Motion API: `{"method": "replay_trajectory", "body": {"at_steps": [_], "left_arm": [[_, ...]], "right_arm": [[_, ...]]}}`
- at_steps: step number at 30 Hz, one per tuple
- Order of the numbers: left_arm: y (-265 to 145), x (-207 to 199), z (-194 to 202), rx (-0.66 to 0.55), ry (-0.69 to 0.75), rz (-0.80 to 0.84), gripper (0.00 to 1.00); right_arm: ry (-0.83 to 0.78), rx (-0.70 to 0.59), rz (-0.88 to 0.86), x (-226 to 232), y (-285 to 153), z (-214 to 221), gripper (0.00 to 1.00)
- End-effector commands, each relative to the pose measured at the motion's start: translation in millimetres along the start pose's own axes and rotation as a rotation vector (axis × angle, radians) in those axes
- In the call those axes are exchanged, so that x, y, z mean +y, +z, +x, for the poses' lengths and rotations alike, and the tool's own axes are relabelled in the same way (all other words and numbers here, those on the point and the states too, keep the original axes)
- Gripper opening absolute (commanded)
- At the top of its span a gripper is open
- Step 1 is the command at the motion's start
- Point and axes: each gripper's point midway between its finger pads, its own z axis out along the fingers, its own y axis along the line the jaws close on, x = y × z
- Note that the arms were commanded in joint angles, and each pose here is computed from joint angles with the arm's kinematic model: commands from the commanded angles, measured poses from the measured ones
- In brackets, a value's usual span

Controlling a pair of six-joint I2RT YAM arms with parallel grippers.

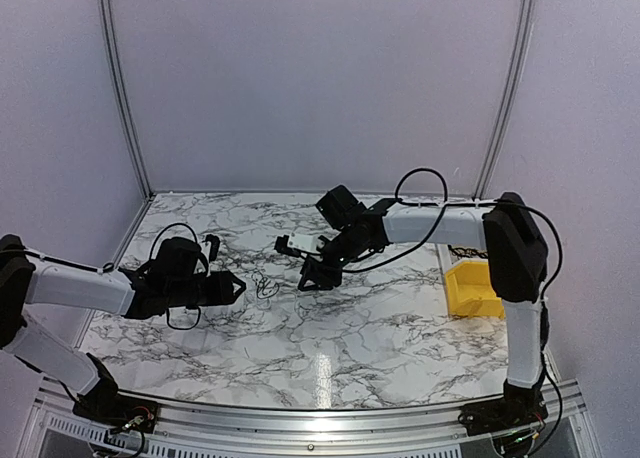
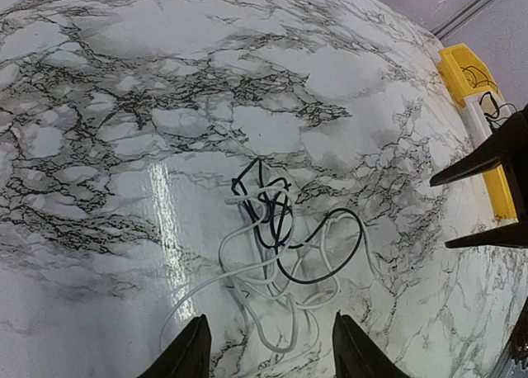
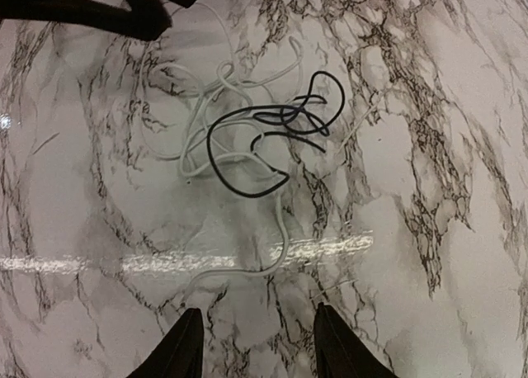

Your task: Untangle the cables

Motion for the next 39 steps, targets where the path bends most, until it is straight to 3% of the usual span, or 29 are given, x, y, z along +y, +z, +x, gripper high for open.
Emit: {"method": "replay_trajectory", "body": {"at_steps": [1, 10, 19, 24, 32, 39], "left_arm": [[1, 8, 19, 0.071, 0.014, 0.002, 0.52], [9, 17, 32, 0.106, -0.004, -0.016, 0.51], [17, 18, 38, 0.113, -0.019, 0.000, 0.44], [17, 18, 40, 0.114, -0.028, 0.004, 0.38], [11, 23, 36, 0.079, -0.029, -0.019, 0.16], [-24, 1, -8, -0.065, 0.001, 0.028, 0.00]], "right_arm": [[0.017, -0.043, 0.028, -18, 16, -25, 0.45], [0.031, -0.039, -0.055, -5, 52, -30, 0.47], [0.201, -0.053, -0.214, 9, 66, -43, 0.48], [0.263, -0.048, -0.194, 2, 75, -42, 0.42], [0.225, -0.055, -0.163, 0, 69, -42, 0.38], [0.180, -0.043, -0.094, -4, 55, -39, 0.39]]}}
